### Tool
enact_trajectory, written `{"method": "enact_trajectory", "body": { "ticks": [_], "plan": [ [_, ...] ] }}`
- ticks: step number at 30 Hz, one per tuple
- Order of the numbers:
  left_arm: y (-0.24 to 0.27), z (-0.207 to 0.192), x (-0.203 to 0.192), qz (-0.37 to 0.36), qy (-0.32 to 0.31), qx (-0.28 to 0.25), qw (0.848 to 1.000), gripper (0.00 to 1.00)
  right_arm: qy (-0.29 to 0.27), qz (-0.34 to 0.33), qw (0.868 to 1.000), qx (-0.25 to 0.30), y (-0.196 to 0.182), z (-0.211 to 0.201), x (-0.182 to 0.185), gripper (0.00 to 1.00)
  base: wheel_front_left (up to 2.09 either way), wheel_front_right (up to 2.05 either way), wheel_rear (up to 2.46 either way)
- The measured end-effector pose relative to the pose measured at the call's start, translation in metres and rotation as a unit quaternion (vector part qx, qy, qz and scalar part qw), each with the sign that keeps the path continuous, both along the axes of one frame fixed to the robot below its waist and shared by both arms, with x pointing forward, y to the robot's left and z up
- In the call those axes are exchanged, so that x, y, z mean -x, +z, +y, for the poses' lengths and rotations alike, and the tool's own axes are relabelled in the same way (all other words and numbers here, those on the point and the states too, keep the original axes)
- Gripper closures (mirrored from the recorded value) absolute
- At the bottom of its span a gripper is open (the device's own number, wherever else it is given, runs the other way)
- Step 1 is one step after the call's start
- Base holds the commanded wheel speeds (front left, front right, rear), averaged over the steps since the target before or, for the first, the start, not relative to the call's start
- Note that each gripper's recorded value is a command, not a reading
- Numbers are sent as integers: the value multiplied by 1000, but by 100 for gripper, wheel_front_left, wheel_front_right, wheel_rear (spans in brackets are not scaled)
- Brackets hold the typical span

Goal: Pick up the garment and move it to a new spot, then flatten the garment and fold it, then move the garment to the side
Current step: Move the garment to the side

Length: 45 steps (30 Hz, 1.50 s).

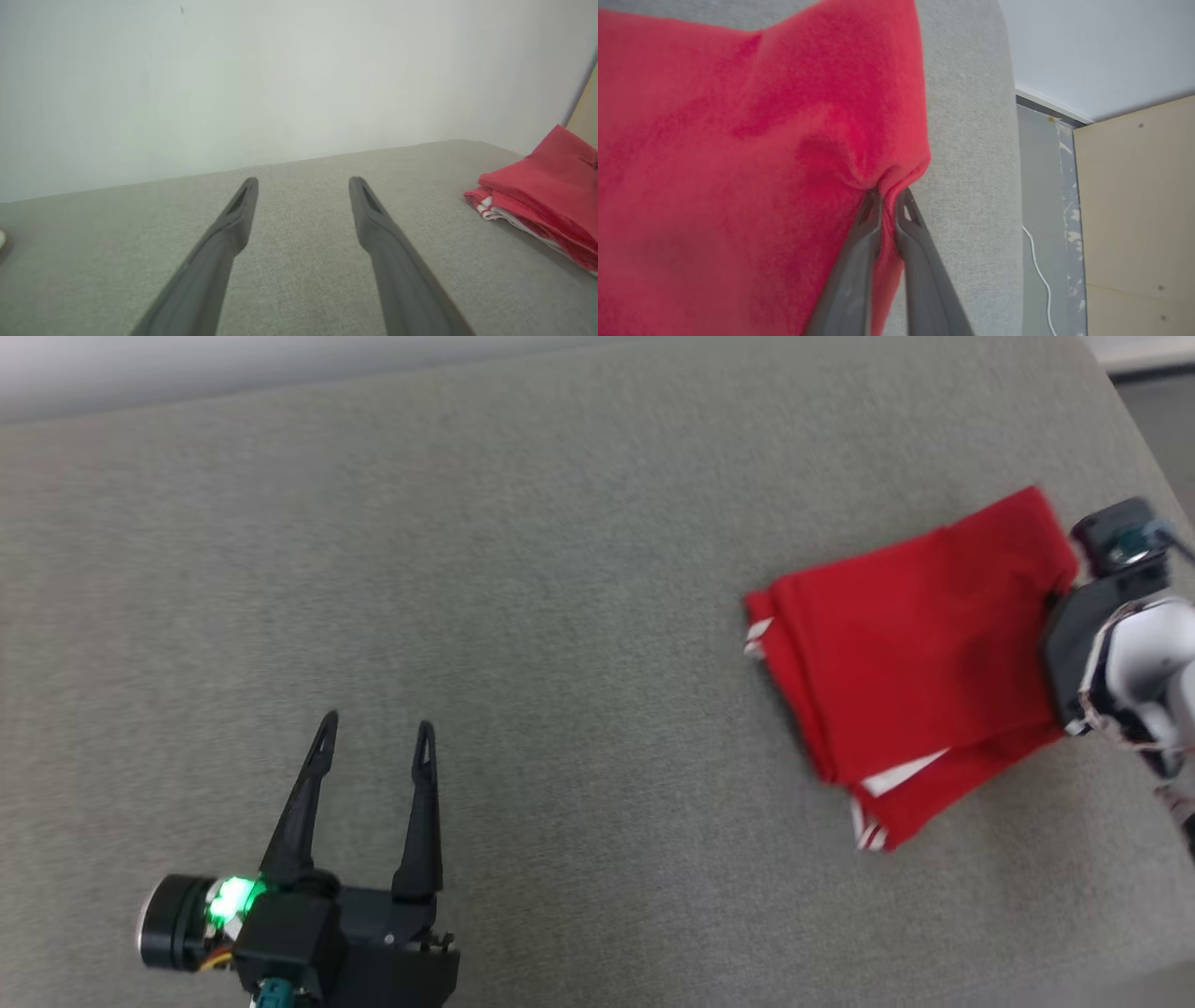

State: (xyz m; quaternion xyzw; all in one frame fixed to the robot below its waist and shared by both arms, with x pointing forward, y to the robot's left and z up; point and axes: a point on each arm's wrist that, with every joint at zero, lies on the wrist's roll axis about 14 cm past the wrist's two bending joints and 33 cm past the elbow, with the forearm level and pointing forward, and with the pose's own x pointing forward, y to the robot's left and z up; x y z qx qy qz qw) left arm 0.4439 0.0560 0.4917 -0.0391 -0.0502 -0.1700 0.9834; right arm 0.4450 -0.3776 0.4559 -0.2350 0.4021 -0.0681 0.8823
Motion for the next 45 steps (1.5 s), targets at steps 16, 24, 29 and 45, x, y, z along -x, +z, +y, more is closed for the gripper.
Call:
{"method": "enact_trajectory", "body": {
  "ticks": [16, 24, 29, 45],
  "plan": [
    [-58, -86, -34, 27, -128, 37, 991, 0, -118, -92, 980, 134, 37, -152, 11, 100, 0, 0, 0],
    [-72, -92, -33, 44, -134, 45, 989, 0, -81, -131, 974, 165, 40, -154, 1, 0, 0, 0, 0],
    [-65, -92, -27, 52, -129, 49, 989, 0, -33, -183, 969, 162, 48, -132, -8, 0, 0, 0, 0],
    [-38, -5, 44, 97, 5, 34, 995, 0, -11, -314, 946, -80, 14, 10, 46, 0, 0, 0, 0]
  ]
}}
